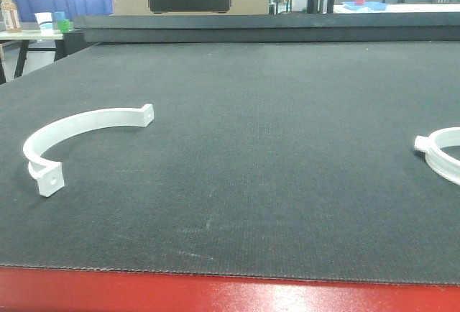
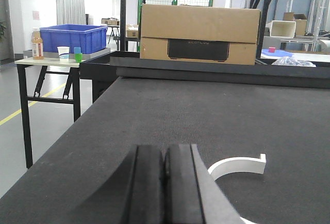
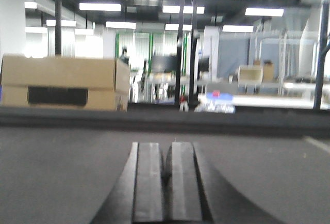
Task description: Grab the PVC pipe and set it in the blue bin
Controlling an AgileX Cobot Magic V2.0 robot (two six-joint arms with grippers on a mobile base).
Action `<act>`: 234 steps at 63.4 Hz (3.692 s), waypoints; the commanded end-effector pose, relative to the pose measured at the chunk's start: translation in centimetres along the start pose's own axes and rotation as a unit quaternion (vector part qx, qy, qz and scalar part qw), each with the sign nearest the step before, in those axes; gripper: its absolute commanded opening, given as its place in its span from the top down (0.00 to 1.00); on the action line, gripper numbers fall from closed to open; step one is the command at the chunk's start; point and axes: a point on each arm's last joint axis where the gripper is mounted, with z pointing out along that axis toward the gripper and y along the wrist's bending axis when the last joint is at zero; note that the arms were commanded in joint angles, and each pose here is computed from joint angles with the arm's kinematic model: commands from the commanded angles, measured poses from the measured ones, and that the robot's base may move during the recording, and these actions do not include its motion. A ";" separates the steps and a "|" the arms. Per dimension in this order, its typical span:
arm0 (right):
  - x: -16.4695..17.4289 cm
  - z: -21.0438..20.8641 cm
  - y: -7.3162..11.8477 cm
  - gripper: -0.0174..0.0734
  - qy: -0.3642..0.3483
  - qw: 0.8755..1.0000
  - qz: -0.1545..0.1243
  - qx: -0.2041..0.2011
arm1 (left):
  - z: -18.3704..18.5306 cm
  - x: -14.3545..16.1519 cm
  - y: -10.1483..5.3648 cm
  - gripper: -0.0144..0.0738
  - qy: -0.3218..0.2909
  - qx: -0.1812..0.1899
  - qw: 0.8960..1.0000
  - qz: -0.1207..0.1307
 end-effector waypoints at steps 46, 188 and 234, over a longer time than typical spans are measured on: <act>-10.0 -1.9 1.8 0.98 0.087 0.990 0.079 -0.081 | -1.0 -5.4 0.1 0.96 0.011 -0.007 1.000 0.006; -7.4 9.4 1.5 0.98 0.214 0.965 0.150 -0.026 | 12.3 -10.8 -0.1 0.96 0.166 -0.004 0.986 -0.017; -2.4 13.2 2.1 0.63 0.336 0.933 0.122 -0.026 | 17.3 -7.6 -0.1 0.52 0.220 -0.009 0.975 -0.030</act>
